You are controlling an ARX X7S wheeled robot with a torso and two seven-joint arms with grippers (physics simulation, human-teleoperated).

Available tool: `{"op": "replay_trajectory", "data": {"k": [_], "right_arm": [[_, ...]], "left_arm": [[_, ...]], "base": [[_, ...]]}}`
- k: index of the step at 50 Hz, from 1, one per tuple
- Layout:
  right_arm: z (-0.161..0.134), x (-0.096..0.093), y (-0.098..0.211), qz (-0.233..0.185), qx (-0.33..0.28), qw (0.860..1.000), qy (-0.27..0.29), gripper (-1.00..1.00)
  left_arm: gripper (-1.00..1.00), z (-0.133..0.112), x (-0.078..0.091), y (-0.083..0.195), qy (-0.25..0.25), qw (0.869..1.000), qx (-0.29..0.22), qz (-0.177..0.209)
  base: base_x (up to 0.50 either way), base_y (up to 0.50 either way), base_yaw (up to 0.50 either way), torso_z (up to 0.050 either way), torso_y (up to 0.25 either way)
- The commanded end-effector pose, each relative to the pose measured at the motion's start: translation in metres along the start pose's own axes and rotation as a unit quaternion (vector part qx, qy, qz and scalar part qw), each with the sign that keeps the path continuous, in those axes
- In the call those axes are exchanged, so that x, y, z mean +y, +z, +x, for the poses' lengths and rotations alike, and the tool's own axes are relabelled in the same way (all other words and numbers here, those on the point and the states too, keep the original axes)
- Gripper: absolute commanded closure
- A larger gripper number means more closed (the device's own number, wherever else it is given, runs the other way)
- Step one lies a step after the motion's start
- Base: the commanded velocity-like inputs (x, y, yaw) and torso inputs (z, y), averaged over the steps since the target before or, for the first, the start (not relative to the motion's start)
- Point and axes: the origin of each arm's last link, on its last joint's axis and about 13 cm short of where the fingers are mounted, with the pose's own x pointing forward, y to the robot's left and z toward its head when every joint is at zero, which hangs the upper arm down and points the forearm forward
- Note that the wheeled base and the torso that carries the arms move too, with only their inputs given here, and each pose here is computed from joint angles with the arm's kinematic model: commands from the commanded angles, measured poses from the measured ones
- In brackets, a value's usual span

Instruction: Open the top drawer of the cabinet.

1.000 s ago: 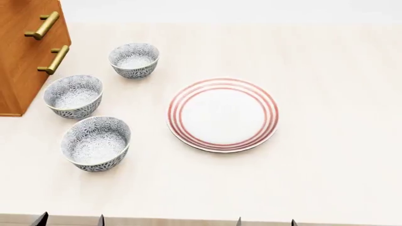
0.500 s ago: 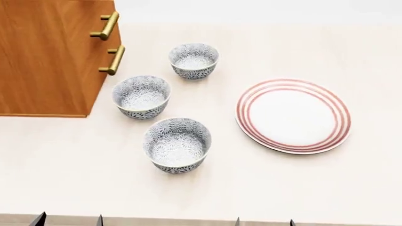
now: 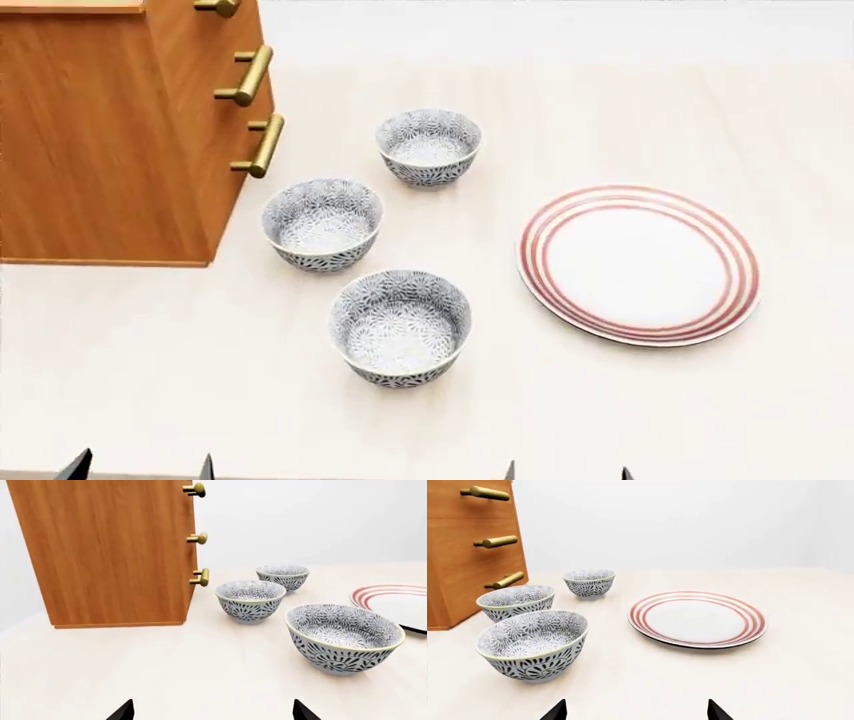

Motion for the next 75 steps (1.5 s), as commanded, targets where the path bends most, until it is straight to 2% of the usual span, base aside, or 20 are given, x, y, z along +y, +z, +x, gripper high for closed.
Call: {"op": "replay_trajectory", "data": {"k": [1,25,26,27,28,29,30,31,32,33,34,37,39,42,50,58,75], "right_arm": [[0.000,0.000,0.000,0.000,-0.001,1.000,-0.001,-1.00],[0.001,0.000,0.000,-0.004,0.008,1.000,-0.008,-1.00],[0.001,0.000,-0.002,-0.019,0.018,1.000,-0.013,-1.00],[0.002,0.000,0.000,-0.012,0.027,1.000,-0.001,-1.00],[0.002,0.001,0.003,0.026,0.048,0.998,0.014,-1.00],[0.002,0.001,0.018,0.073,0.058,0.995,0.029,-1.00],[0.003,0.001,0.028,0.032,0.046,0.998,0.023,-1.00],[0.002,0.002,0.045,0.072,0.052,0.995,0.051,-1.00],[0.003,0.002,0.060,0.061,0.048,0.996,0.054,-1.00],[0.003,0.003,0.071,0.031,0.037,0.997,0.056,-1.00],[0.002,0.004,0.088,0.022,0.024,0.998,0.061,-1.00],[0.002,0.003,0.112,0.014,0.007,0.998,0.059,-1.00],[-0.002,0.003,0.124,0.006,-0.012,0.998,0.054,-1.00],[-0.007,0.003,0.132,0.002,-0.027,0.998,0.048,-1.00],[-0.010,0.004,0.127,0.007,-0.027,0.999,0.047,-1.00],[-0.011,0.005,0.116,0.014,-0.018,0.999,0.050,-1.00],[-0.011,0.005,0.117,0.011,-0.027,0.998,0.060,-1.00]], "left_arm": [[-1.00,0.000,0.001,0.001,0.002,1.000,0.006,-0.011],[-1.00,0.001,0.001,0.000,0.002,1.000,0.008,-0.006],[-1.00,0.002,0.003,0.004,-0.013,0.999,0.007,-0.035],[-1.00,0.006,0.005,0.007,-0.007,0.998,0.023,-0.062],[-1.00,0.010,0.007,0.009,-0.004,0.997,0.047,-0.068],[-1.00,0.011,0.010,0.026,0.004,0.999,0.009,-0.048],[-1.00,0.008,0.010,0.037,0.000,0.999,0.000,-0.040],[-1.00,0.007,0.009,0.052,-0.005,1.000,0.003,-0.026],[-1.00,0.004,0.008,0.065,-0.014,1.000,-0.005,-0.023],[-1.00,0.002,0.007,0.074,-0.021,1.000,-0.002,-0.011],[-1.00,-0.001,0.006,0.090,-0.028,0.999,0.001,-0.027],[-1.00,-0.005,0.004,0.115,-0.045,0.999,-0.003,-0.022],[-1.00,-0.009,0.006,0.134,-0.071,0.997,-0.003,-0.034],[-1.00,-0.013,0.007,0.145,-0.061,0.998,-0.033,-0.012],[-1.00,-0.016,0.005,0.128,-0.057,0.998,-0.022,0.006],[-1.00,-0.018,0.005,0.120,-0.058,0.998,-0.017,0.007],[-1.00,-0.012,0.006,0.119,-0.048,0.999,-0.015,0.008]], "base": [[0.00,0.00,0.00,0.050,0.000],[0.00,0.00,0.00,0.050,0.000],[0.00,0.00,0.00,0.050,0.000],[0.00,0.00,0.00,0.050,0.002],[0.00,0.00,0.00,0.009,0.000],[0.00,0.00,0.00,0.000,0.000],[0.00,0.00,0.00,0.000,0.000],[0.00,0.00,0.00,0.000,0.000],[0.00,0.00,0.00,0.000,0.000],[0.00,0.00,0.00,0.000,0.000],[0.00,0.00,0.00,0.000,0.000],[0.00,0.00,0.00,0.000,0.000],[0.00,0.00,0.00,0.000,0.000],[0.00,0.00,0.00,0.000,0.000],[0.00,0.00,0.00,0.000,0.000],[0.00,0.00,0.00,0.000,0.000],[0.23,0.00,0.00,0.000,0.000]]}}
